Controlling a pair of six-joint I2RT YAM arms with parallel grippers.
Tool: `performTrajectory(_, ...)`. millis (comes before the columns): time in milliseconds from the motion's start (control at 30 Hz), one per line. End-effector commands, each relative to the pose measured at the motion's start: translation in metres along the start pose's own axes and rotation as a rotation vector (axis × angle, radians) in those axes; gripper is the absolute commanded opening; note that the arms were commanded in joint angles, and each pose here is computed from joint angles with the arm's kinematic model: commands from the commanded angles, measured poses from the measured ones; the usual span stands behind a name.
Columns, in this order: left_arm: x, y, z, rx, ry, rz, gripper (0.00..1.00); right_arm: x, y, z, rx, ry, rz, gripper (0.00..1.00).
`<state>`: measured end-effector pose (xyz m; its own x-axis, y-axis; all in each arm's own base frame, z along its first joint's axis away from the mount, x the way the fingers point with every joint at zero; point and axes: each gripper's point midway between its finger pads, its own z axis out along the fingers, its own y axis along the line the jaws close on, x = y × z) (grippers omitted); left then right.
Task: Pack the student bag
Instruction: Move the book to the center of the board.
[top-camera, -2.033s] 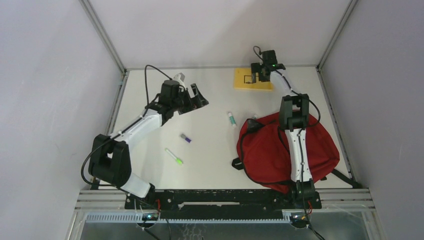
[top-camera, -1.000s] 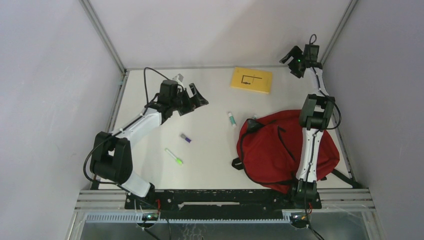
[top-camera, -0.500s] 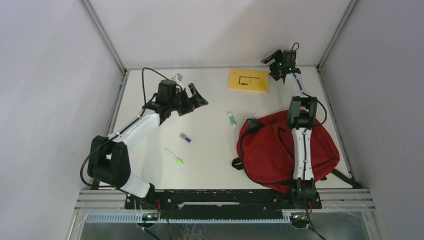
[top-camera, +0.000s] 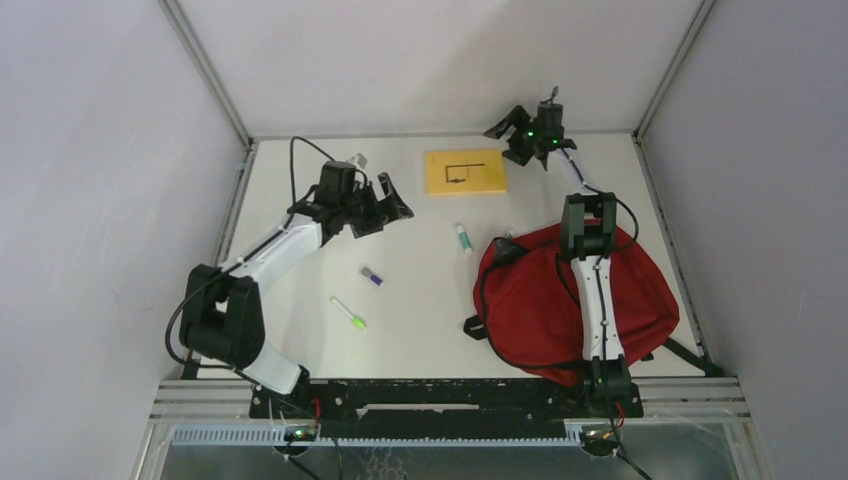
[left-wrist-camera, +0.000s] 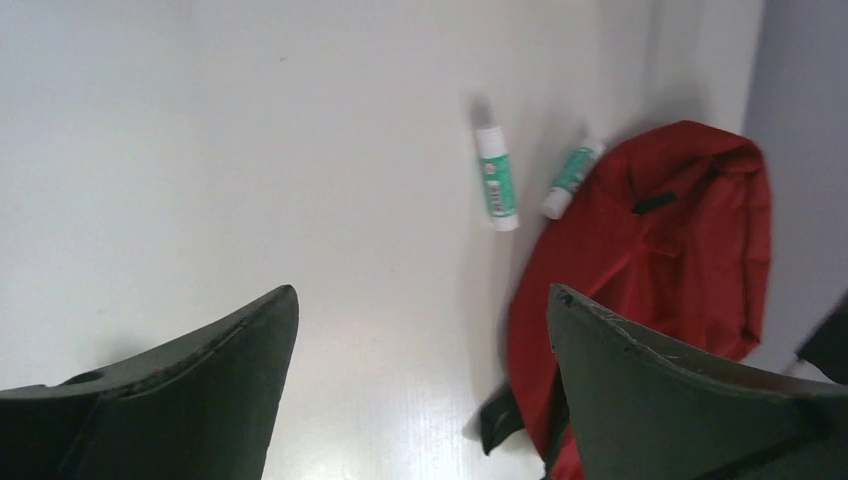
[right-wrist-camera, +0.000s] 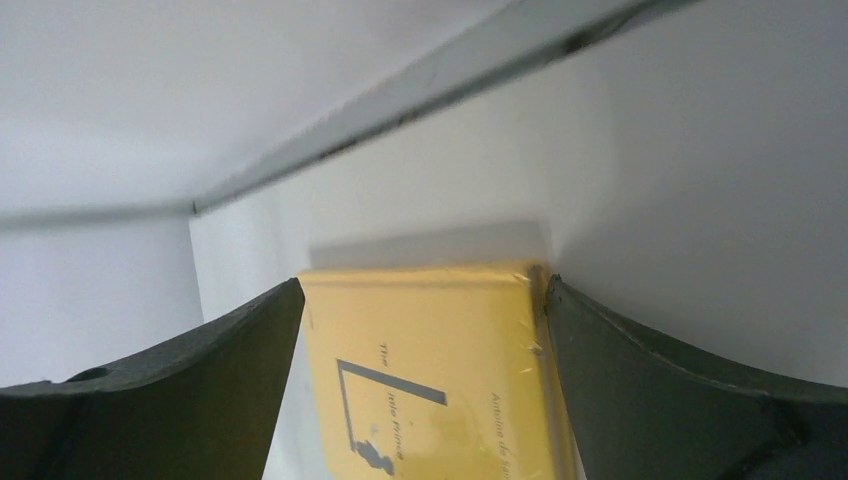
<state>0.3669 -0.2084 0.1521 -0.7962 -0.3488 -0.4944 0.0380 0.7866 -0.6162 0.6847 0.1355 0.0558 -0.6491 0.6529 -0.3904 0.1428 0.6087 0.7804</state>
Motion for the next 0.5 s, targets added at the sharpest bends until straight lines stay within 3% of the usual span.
performTrajectory(0, -0.013, 0.021, 0.006, -0.103, 0.011, 0.0, 0.98, 0.091, 0.046, 0.005, -0.125, 0.239, -0.111, 1.0)
performTrajectory(233, -0.05, 0.07, 0.011, -0.213, -0.081, -0.134, 1.0, 0.169, 0.07, -0.003, -0.157, 0.402, -0.205, 1.0)
performTrajectory(467, -0.062, 0.116, 0.023, -0.296, -0.072, -0.215, 1.0, 0.193, 0.083, -0.015, -0.164, 0.458, -0.22, 1.0)
